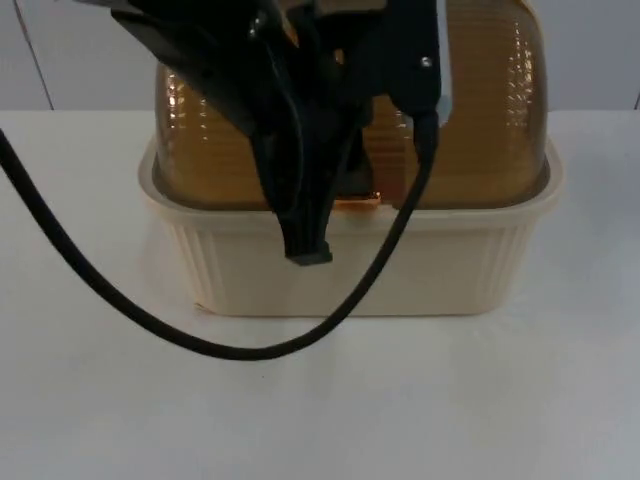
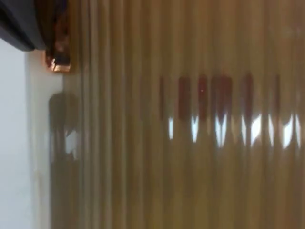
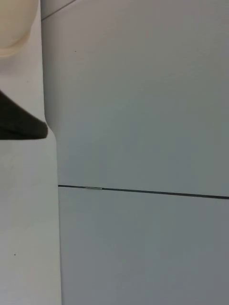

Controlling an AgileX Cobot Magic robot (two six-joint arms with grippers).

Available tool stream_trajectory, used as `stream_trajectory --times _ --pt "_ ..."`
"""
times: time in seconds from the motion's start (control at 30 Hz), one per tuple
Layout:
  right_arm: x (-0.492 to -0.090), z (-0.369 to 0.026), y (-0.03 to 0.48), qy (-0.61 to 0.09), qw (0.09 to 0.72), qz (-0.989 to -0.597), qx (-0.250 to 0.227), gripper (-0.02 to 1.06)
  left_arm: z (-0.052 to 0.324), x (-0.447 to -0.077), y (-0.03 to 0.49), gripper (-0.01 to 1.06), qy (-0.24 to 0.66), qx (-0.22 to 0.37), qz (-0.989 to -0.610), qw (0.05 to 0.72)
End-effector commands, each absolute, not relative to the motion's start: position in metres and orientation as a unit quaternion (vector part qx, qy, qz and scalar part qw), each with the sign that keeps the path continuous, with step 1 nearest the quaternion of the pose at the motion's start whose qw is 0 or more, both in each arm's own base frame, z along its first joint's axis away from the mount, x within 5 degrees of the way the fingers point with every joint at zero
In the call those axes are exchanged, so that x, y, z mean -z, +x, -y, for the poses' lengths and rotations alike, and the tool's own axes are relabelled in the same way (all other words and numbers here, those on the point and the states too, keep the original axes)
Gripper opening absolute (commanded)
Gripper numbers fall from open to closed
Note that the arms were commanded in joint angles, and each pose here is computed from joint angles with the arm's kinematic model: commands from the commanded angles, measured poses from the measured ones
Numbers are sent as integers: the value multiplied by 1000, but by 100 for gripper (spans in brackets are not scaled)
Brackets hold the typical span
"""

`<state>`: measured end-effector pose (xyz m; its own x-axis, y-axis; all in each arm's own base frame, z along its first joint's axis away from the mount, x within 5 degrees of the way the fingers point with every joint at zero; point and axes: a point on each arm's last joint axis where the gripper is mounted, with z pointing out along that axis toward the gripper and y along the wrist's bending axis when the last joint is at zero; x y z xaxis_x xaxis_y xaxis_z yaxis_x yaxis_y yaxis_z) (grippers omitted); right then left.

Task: Open the box lid with the left hand, place the block into the box with the right hand, then close the box lid with the left hand.

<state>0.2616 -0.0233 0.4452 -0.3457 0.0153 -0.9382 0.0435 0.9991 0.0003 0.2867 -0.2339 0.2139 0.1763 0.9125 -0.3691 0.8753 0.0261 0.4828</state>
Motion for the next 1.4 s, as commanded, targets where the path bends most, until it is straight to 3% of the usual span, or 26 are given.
stream_trajectory --times 0.0,0.2,0.33,0.5,0.67,0.7,0.83,0.87,1.0,1.17,1.37 --pt "-450 22 259 15 582 -813 13 105 238 -222 280 0 703 -30 -628 333" --pt "-450 22 259 15 581 -814 13 105 241 -258 265 0 695 -31 -605 388" --pt "-450 22 259 15 581 -814 13 105 236 -288 259 0 653 -15 -610 448" --pt "-450 22 259 15 581 -814 13 105 221 -330 253 0 571 7 -625 532" --pt "-450 22 259 15 579 -815 12 105 184 -367 261 0 423 42 -671 607" --pt "-450 22 259 15 579 -815 12 105 184 -367 261 0 423 42 -671 607" --pt "-449 21 259 15 576 -817 12 105 135 -382 281 0 269 63 -719 638" --pt "-449 21 259 15 576 -817 12 105 135 -382 281 0 269 63 -719 638" --pt "-449 21 259 15 576 -817 12 105 89 -390 293 0 132 82 -745 649" --pt "-449 21 259 15 576 -817 12 105 47 -391 301 0 40 71 -756 650" --pt "-449 21 259 15 576 -817 12 105 14 -388 304 0 0 37 -767 640"
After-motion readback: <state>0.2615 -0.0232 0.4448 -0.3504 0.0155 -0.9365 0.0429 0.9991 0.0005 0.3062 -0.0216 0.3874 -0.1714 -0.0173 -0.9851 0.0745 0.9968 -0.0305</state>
